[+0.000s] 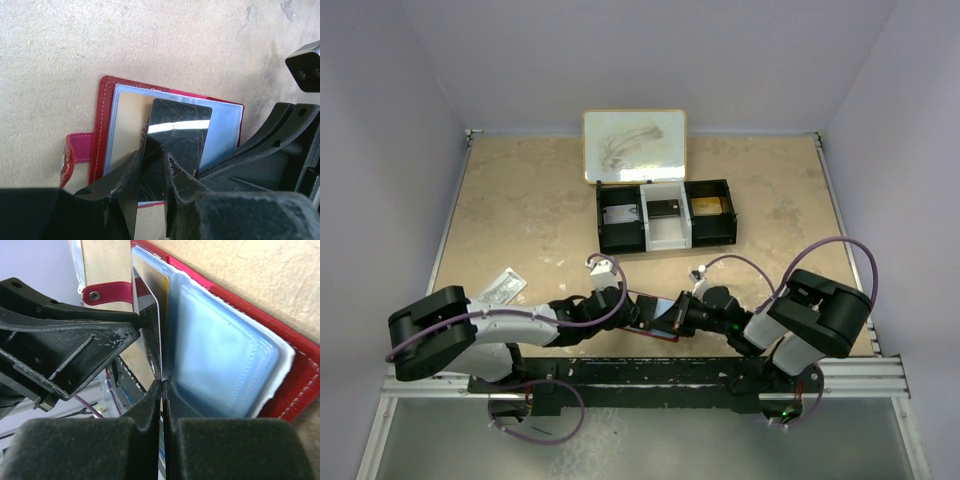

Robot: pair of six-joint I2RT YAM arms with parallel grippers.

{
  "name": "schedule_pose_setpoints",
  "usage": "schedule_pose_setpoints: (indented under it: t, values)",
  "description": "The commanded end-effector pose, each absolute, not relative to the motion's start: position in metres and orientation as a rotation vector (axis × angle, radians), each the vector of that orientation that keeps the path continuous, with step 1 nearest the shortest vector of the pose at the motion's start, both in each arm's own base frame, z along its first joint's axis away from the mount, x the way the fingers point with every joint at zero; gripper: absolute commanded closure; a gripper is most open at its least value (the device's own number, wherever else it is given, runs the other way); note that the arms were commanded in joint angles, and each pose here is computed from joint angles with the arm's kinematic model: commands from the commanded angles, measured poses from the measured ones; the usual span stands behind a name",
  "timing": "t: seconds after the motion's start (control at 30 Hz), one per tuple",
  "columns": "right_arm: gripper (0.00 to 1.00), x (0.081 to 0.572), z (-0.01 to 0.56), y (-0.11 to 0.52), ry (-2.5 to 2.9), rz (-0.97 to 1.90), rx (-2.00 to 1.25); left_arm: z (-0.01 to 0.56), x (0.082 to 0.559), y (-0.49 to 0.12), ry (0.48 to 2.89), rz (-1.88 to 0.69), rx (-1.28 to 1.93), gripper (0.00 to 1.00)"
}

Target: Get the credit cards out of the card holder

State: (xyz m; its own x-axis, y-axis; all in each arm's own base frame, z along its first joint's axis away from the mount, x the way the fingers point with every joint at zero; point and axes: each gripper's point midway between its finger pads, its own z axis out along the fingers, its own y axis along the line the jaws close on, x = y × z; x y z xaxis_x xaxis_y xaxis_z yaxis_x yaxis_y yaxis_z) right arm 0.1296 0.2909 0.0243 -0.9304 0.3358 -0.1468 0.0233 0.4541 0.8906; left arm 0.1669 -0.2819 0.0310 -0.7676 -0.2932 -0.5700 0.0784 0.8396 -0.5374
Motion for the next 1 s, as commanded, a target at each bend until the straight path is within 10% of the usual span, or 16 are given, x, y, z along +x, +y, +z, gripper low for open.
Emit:
schedule_pose_setpoints:
  t: [0.0,0.97]
  values:
    - [0.97,0.136,0.023,0.291,2.398,1.416,0.282,0.040,0.168,-0.297,2.330,-0.775,-0.103,0.81]
    - [0.72,0.161,0.029,0.282,2.378,1.259,0.375,0.016,0.150,-0.296,2.423,-0.701,0.063,0.94]
